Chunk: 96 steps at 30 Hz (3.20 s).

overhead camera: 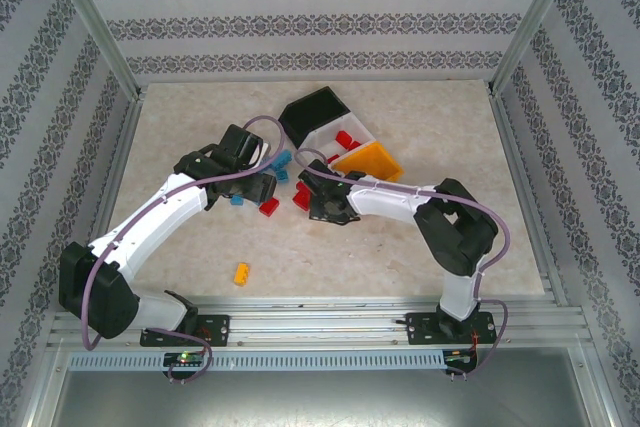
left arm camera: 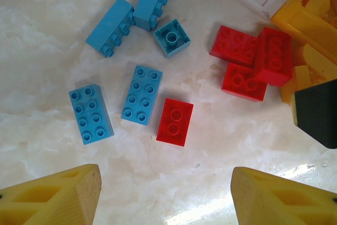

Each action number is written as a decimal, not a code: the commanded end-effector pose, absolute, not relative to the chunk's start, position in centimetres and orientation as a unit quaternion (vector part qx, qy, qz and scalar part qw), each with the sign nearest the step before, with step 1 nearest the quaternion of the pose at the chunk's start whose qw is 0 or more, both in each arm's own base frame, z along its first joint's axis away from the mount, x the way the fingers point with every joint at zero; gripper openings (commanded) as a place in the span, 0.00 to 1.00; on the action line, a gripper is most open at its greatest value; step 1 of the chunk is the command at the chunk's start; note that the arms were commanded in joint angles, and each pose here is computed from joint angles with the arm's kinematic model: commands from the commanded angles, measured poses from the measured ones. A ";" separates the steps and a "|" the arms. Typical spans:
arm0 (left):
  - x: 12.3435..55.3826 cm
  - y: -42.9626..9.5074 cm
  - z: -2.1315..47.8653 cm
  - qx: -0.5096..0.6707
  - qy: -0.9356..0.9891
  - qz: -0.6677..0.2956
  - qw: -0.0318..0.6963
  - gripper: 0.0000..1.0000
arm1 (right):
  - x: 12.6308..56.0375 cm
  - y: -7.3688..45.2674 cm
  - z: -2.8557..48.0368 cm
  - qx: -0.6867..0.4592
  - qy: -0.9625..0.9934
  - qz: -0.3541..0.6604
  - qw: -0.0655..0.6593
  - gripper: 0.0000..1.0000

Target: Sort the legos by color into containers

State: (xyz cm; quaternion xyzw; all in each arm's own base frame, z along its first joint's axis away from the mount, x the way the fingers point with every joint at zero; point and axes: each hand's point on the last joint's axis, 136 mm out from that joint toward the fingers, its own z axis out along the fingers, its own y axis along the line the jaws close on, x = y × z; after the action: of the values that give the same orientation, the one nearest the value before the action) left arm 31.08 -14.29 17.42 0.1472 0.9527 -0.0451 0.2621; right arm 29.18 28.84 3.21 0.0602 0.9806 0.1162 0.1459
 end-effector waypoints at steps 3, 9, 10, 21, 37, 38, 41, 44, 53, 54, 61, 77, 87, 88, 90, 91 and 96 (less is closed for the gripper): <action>30.3 -13.5 18.6 0.128 0.955 -0.048 0.262 0.66 | 27.6 28.2 5.9 0.045 0.978 0.114 0.171 0.12; 26.5 -12.0 16.9 0.081 0.976 -0.046 0.197 0.66 | 28.5 26.8 10.7 0.040 0.965 0.135 0.219 0.12; 25.5 -11.9 16.3 0.070 0.979 -0.049 0.187 0.66 | 29.0 26.2 11.4 0.042 0.964 0.134 0.228 0.12; 18.1 -11.5 9.1 0.022 0.996 -0.016 0.080 0.66 | 35.5 19.0 11.5 0.091 0.957 0.133 0.241 0.13; 14.6 -12.0 3.7 0.006 1.000 0.024 0.017 0.63 | 31.2 19.8 11.7 -0.004 0.967 0.099 0.234 0.65; 14.4 -12.0 3.4 0.005 1.000 0.027 0.015 0.62 | 30.0 20.0 11.3 -0.009 0.970 0.095 0.225 0.66; 13.6 -12.2 2.5 0.003 1.000 0.025 0.007 0.59 | 27.2 21.4 10.2 -0.030 0.973 0.096 0.208 0.67; 12.8 -12.2 1.8 0.000 1.000 0.023 0.003 0.52 | 25.9 22.6 8.6 -0.041 0.976 0.100 0.188 0.67; 13.4 -13.1 2.9 0.011 1.000 -0.001 0.028 0.10 | 26.7 24.6 4.4 -0.061 0.981 0.098 0.154 0.67; 13.9 -13.3 3.6 0.015 0.999 -0.004 0.039 0.11 | 27.0 24.8 4.0 -0.062 0.982 0.099 0.151 0.67; 17.8 -14.2 9.4 0.041 0.993 -0.003 0.107 0.11 | 29.3 25.4 2.0 -0.060 0.983 0.097 0.145 0.61; 24.6 -12.5 18.2 0.021 0.978 -0.042 0.204 0.11 | 31.5 26.9 2.1 -0.086 0.975 0.097 0.179 0.20; 30.8 -18.5 19.9 0.047 0.964 -0.123 0.232 0.11 | 27.3 24.3 5.9 -0.060 0.969 0.139 0.197 0.15; 31.9 -19.6 20.2 0.051 0.961 -0.135 0.236 0.11 | 26.7 23.8 6.3 -0.055 0.968 0.146 0.198 0.14; 34.1 -21.8 20.5 0.058 0.956 -0.156 0.240 0.11 | 25.8 22.9 7.1 -0.047 0.966 0.155 0.200 0.15; 35.4 -22.9 20.5 0.062 0.954 -0.165 0.242 0.11 | 25.6 22.4 7.8 -0.041 0.965 0.159 0.205 0.15; 40.4 -29.3 19.6 0.091 0.946 -0.205 0.233 0.11 | 25.5 19.3 10.7 -0.003 0.957 0.179 0.230 0.16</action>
State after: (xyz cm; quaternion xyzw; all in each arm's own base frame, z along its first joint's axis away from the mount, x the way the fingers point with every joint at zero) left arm 38.49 -25.61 19.18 0.0554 0.9592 -0.1641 0.2236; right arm 25.94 21.07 10.26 -0.0295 0.9553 0.1761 0.2356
